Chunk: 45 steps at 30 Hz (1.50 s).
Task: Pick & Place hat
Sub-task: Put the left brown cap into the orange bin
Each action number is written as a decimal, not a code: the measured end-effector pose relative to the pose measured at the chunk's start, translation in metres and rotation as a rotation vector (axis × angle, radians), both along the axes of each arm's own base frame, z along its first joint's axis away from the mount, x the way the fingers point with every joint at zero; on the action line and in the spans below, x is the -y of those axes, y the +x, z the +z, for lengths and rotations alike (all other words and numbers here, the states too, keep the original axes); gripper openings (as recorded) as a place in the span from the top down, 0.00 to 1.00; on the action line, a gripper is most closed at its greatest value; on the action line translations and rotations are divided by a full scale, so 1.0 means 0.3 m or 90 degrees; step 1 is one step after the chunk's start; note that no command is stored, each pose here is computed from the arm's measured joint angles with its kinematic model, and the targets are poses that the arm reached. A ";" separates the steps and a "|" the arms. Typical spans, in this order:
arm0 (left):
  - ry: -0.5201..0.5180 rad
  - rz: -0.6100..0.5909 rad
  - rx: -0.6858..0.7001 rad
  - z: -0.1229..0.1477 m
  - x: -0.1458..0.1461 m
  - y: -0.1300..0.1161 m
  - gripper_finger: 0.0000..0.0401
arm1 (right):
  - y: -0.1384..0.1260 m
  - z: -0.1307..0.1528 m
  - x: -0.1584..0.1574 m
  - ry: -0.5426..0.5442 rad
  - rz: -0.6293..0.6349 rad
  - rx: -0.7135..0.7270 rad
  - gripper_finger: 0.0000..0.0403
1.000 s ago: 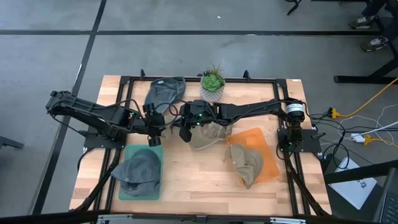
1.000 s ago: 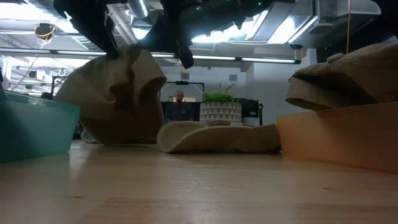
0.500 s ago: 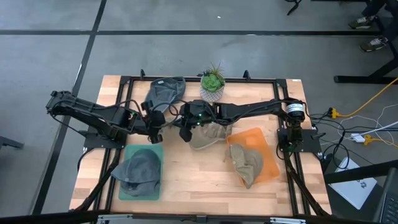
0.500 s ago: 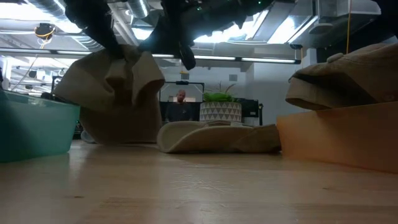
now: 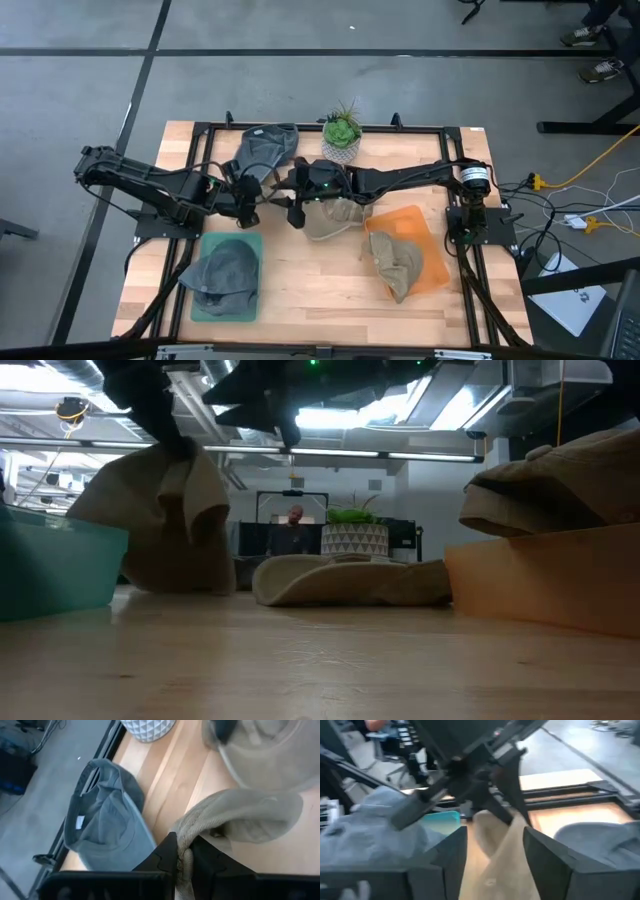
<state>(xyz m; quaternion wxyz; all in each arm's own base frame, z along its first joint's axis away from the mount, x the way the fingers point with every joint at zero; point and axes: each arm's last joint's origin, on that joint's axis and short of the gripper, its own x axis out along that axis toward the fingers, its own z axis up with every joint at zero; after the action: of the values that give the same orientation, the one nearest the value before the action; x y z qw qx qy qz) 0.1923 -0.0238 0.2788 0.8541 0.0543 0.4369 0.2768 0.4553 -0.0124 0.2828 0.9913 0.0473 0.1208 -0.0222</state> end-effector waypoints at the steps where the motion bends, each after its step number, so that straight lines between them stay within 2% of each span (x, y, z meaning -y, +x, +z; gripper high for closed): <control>1: -0.002 0.000 0.008 0.002 0.001 0.004 0.94 | 0.000 0.000 0.002 -0.003 -0.011 -0.001 0.51; 6: -0.009 0.004 0.047 0.010 0.004 0.019 0.94 | -0.001 -0.004 0.001 -0.015 -0.042 -0.008 0.48; 15: -0.008 0.021 0.098 0.023 0.005 0.035 0.94 | -0.006 -0.013 -0.059 -0.089 -0.096 -0.034 0.48; 21: -0.019 0.045 0.115 0.024 -0.004 0.038 0.94 | -0.009 -0.017 -0.078 -0.105 -0.130 -0.046 0.48; 30: -0.049 0.034 0.152 0.034 0.001 0.055 0.94 | -0.017 -0.031 -0.071 -0.102 -0.190 -0.074 0.49; 35: -0.060 0.028 0.149 0.033 0.002 0.055 0.94 | -0.020 -0.031 -0.065 -0.099 -0.237 -0.071 0.61; 42: -0.060 0.023 0.143 0.031 0.005 0.053 0.93 | -0.018 -0.032 -0.069 -0.094 -0.216 -0.072 0.93; 45: -0.058 0.021 0.140 0.031 0.005 0.053 0.91 | -0.017 -0.033 -0.072 -0.086 -0.192 -0.074 0.97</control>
<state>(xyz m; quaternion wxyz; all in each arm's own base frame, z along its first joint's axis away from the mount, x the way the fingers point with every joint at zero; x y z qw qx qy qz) 0.2081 -0.0254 0.2881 0.8937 -0.0224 0.3537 0.2750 0.4501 0.0091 0.2729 0.9690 -0.0033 0.1674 -0.1818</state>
